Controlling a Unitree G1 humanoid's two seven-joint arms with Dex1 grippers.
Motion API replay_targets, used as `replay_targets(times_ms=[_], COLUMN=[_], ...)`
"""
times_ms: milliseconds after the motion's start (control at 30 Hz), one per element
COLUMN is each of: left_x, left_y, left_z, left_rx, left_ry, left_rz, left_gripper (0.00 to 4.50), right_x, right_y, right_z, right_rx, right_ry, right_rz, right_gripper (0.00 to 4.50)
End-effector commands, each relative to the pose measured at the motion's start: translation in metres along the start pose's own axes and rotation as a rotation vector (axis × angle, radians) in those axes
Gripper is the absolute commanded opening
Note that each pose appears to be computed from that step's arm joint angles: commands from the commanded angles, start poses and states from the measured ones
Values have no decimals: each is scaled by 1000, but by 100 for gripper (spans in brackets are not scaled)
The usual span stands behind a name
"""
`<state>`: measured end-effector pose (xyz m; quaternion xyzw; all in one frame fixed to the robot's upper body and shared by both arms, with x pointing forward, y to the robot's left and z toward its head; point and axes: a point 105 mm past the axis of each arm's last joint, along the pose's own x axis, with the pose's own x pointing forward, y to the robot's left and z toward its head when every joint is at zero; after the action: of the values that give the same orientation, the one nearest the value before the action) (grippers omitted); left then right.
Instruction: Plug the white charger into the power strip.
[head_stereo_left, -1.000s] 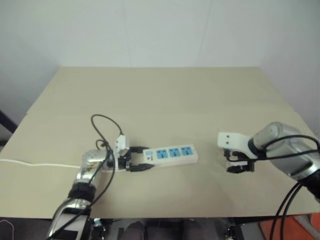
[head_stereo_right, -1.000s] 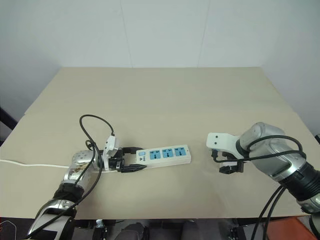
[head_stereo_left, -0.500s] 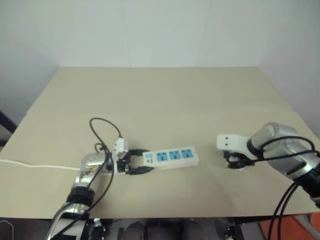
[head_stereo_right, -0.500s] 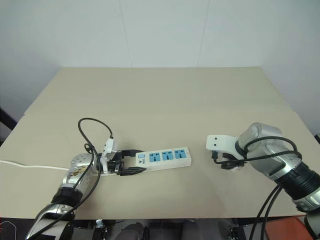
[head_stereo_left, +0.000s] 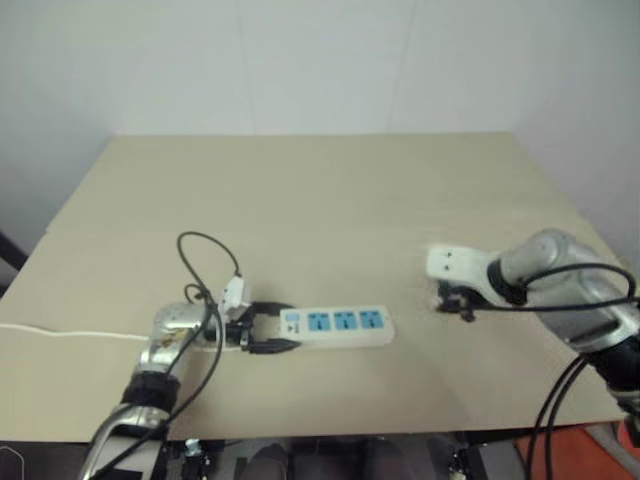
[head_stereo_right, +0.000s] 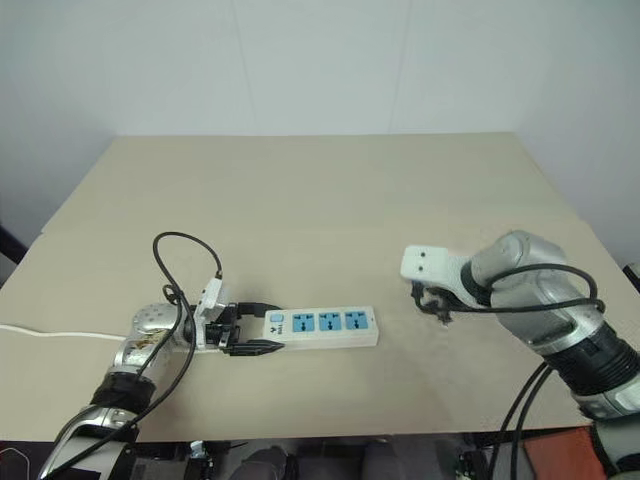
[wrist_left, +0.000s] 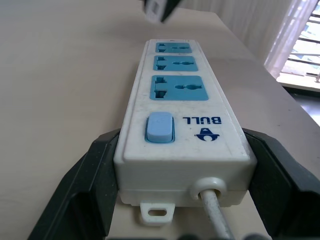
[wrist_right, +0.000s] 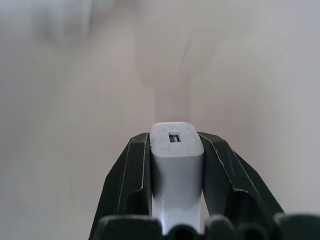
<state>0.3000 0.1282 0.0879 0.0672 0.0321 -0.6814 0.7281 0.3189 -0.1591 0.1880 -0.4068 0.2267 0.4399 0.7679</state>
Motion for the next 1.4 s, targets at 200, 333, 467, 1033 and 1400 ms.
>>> replay_targets(times_ms=[200, 333, 467, 1033, 1400], left_x=[4, 6, 8, 11, 8], left_y=[-7, -8, -10, -10, -8], left_z=[8, 4, 1, -3, -3], left_rx=[91, 114, 122, 98, 95], left_ry=[-53, -51, -44, -23, -20], left_rz=[-7, 2, 5, -8, 2], left_gripper=[326, 326, 326, 326, 326], right_x=[-26, -9, 6, 36, 72], right_y=[-2, 16, 36, 61, 72], right_z=[73, 82, 84, 98, 91], right_rx=[286, 374, 377, 337, 330], right_ry=[-686, -810, -863, -1075, -1033], right_rz=[54, 128, 177, 292, 339], right_gripper=[114, 114, 114, 114, 114])
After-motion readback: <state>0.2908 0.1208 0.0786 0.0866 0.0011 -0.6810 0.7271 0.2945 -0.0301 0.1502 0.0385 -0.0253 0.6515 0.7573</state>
